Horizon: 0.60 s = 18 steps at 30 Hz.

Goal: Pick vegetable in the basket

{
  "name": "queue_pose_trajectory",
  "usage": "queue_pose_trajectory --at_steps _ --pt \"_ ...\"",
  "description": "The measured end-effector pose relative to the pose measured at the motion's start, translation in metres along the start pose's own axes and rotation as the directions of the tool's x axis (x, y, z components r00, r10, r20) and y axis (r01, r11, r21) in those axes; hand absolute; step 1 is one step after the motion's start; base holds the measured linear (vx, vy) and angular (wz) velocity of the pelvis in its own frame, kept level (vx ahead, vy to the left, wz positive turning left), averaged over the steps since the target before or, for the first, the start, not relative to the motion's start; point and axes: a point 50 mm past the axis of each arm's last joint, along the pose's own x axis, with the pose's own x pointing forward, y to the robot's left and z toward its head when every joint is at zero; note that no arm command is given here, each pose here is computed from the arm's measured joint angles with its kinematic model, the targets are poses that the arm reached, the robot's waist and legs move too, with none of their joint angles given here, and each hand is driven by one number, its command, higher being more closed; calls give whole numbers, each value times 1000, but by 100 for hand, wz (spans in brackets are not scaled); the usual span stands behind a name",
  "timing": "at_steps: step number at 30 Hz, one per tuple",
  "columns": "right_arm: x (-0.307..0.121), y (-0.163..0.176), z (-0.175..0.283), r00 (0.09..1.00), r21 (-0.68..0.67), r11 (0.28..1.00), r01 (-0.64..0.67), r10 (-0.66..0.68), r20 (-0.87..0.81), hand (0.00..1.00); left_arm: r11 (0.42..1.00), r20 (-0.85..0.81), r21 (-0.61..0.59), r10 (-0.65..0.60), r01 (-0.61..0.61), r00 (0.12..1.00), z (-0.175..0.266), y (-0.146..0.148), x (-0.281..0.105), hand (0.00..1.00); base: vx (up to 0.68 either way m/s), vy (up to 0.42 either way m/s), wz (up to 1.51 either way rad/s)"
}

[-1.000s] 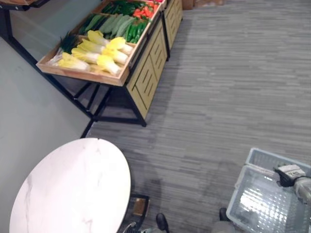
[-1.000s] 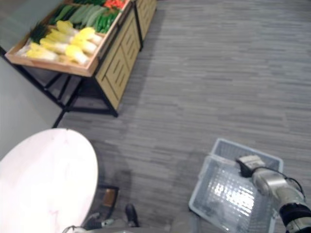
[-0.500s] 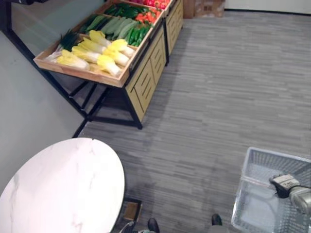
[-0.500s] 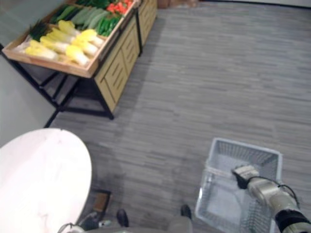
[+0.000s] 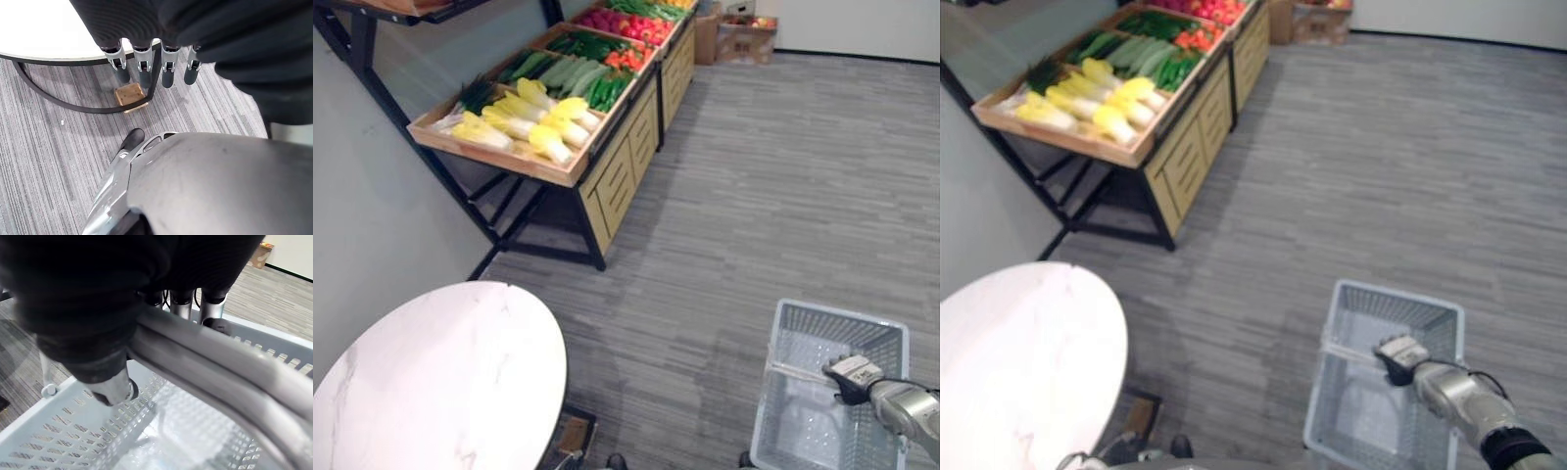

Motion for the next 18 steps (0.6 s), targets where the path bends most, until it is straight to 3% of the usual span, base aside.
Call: queue_pose_trajectory --at_steps 18 --pt "-4 -24 -16 994 -30 994 105 -106 -36 100 999 -1 34 -5 5 1000 -1 -1 0 0 0 -1 0"
